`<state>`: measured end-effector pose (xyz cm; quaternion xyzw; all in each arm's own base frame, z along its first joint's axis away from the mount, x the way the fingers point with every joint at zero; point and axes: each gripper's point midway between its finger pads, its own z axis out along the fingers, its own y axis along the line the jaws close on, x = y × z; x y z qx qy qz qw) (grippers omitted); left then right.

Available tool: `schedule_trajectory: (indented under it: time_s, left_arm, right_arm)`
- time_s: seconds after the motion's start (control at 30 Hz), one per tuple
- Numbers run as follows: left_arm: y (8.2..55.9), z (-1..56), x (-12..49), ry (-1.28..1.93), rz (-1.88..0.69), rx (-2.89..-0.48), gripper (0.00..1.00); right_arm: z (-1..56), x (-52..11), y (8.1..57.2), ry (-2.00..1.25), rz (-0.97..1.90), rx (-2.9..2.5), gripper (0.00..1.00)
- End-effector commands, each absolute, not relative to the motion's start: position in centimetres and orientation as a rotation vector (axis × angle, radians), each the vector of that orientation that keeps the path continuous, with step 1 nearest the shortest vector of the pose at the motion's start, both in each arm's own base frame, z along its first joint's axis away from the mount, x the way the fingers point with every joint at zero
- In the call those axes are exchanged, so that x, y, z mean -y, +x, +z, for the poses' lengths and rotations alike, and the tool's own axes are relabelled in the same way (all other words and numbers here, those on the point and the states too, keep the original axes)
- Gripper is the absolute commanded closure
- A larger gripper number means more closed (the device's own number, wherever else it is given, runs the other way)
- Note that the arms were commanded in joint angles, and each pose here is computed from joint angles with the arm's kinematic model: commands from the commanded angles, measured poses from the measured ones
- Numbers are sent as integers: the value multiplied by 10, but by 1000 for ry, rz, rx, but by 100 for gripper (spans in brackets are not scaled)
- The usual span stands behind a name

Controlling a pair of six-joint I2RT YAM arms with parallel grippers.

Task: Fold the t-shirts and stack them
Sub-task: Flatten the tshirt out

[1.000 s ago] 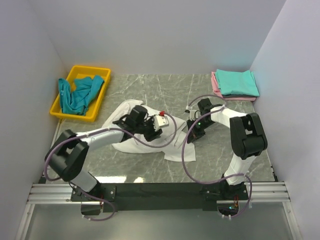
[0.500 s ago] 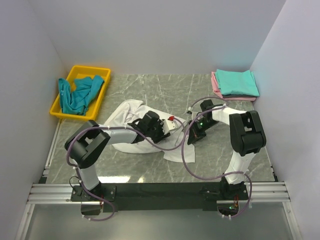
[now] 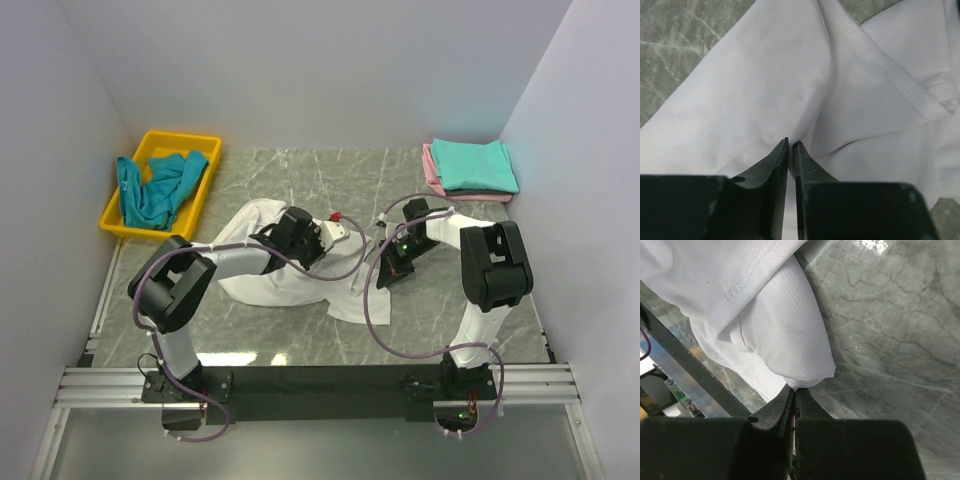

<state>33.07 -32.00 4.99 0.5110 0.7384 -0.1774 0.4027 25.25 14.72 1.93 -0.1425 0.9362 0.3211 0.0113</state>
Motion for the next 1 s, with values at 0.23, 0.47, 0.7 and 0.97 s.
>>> schedule_trajectory:
  time_s: [0.23, 0.47, 0.7, 0.97]
  left_arm:
    - [367, 115, 295, 1130, -536, -1860, 99]
    - [438, 213, 221, 907, -397, -1814, 99]
    - [475, 301, 143, 725, -300, -1751, 99]
    - [425, 399, 85, 611, -220, -1577, 99]
  right_arm:
    - [34, -118, 274, -412, 903, -2865, 100]
    - [76, -82, 314, -460, 651, -2732, 100]
    - [149, -45, 368, -492, 315, -2549, 100]
    - [280, -7, 366, -503, 16, -2209, 100]
